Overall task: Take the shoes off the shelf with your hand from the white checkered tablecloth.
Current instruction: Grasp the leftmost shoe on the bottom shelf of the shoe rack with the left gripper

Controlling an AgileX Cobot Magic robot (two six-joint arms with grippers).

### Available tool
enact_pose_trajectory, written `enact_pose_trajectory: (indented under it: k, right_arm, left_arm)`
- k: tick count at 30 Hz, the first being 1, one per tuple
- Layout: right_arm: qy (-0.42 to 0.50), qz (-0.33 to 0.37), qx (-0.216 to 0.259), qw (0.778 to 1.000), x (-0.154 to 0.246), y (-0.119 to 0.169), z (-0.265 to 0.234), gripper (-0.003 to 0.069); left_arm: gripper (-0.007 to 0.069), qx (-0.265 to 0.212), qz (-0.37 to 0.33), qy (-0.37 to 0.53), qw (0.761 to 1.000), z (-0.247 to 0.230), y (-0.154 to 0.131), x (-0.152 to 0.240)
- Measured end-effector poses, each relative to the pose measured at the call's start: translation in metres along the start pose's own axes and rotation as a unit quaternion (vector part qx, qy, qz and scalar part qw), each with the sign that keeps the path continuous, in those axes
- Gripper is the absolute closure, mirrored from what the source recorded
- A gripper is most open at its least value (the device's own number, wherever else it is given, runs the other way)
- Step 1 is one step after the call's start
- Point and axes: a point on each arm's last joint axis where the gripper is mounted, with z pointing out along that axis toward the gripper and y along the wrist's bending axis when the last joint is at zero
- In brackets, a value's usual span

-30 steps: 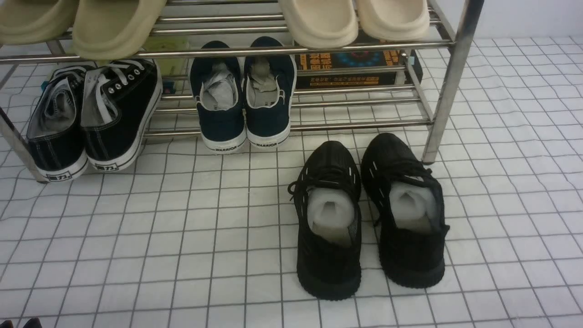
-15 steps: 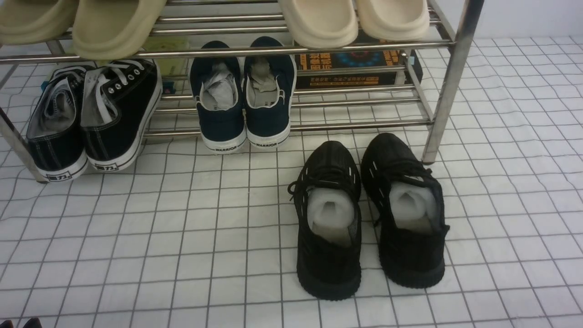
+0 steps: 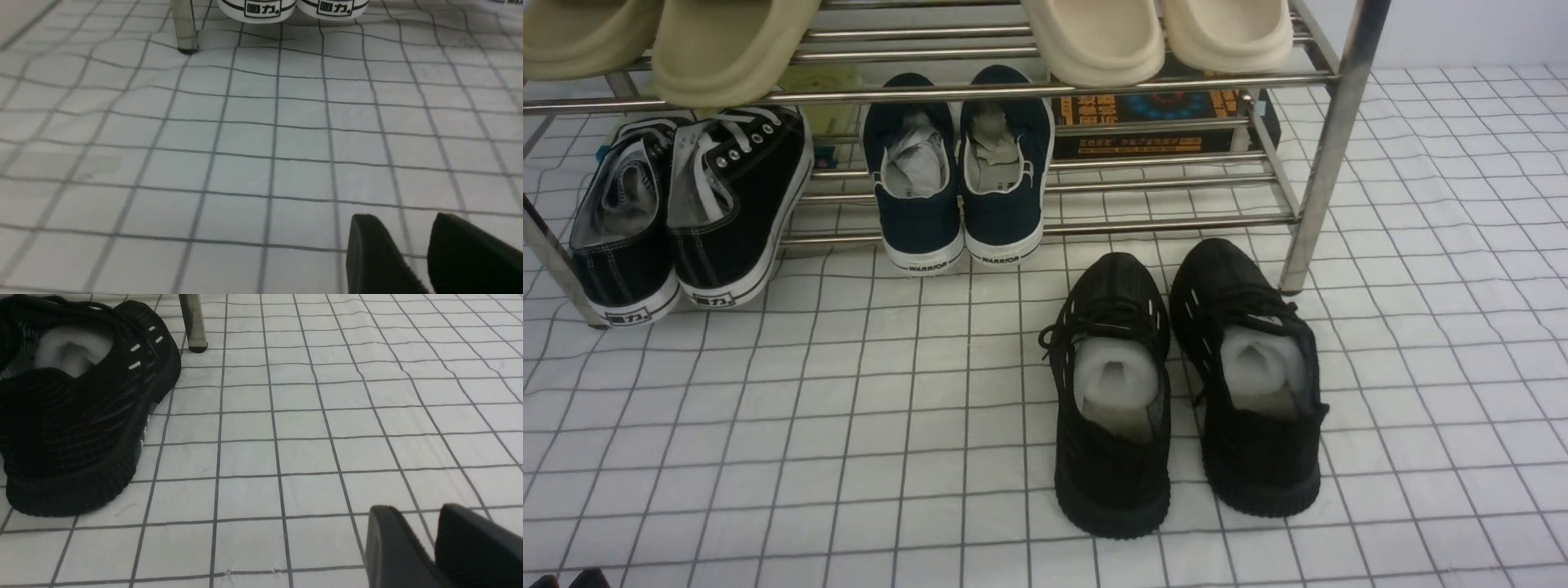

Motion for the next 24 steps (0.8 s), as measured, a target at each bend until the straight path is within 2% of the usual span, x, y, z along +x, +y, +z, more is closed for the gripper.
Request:
enact_pose_trajectory:
  k: [1,2,4,5,7,9,11,14,15,19,20,23,24]
  right_arm:
    - [0.0,0.0,0.0,1.0,0.0,0.0,0.0,0.0468]
    - [0.0,0.0,0.0,1.0,0.0,0.0,0.0,0.0468]
    - [0.0,0.0,0.0,1.0,0.0,0.0,0.0,0.0468]
    - [0.0,0.0,0.0,1.0,0.0,0.0,0.0,0.0468]
    - [0.0,0.0,0.0,1.0,0.0,0.0,0.0,0.0464]
    - [0.0,0.0,0.0,1.0,0.0,0.0,0.0,0.046]
    - [0.0,0.0,0.0,1.0,0.0,0.0,0.0,0.0459]
    - [0.0,0.0,0.0,1.0,0.0,0.0,0.0,0.0455]
    - [0.0,0.0,0.0,1.0,0.0,0.0,0.0,0.0452]
    - [0.0,0.0,0.0,1.0,0.0,0.0,0.0,0.0448]
    - [0.0,0.0,0.0,1.0,0.0,0.0,0.0,0.0448]
    - [0.0,0.0,0.0,1.0,0.0,0.0,0.0,0.0447]
    - [0.0,0.0,0.0,1.0,0.0,0.0,0.0,0.0445]
  left_arm:
    - [0.0385,0.017,-0.071,0.003,0.997,0.0,-0.003,0.001]
    - [0.0385,0.023,-0.099,0.004,0.995,0.0,-0.004,0.001]
    - [0.0385,0.057,-0.266,0.017,0.962,0.0,-0.011,0.001]
    - [0.0385,0.059,-0.277,0.019,0.959,0.0,-0.011,0.001]
    - [0.0385,0.082,-0.384,0.027,0.919,-0.001,-0.015,0.0]
    - [0.0385,0.091,-0.42,0.024,0.903,-0.001,-0.017,-0.002]
    - [0.0385,0.094,-0.426,0.014,0.9,-0.001,-0.016,-0.004]
    - [0.0393,0.096,-0.402,-0.041,0.91,-0.001,-0.013,-0.012]
    - [0.0417,0.097,-0.387,-0.077,0.914,-0.002,-0.01,-0.018]
    - [0.0522,0.112,-0.347,-0.121,0.923,-0.013,-0.015,-0.044]
    - [0.0582,0.115,-0.304,-0.13,0.937,-0.021,-0.021,-0.068]
    - [0.0617,0.108,-0.256,-0.098,0.956,-0.022,-0.03,-0.094]
    - [0.0624,0.097,-0.23,-0.032,0.968,-0.013,-0.038,-0.113]
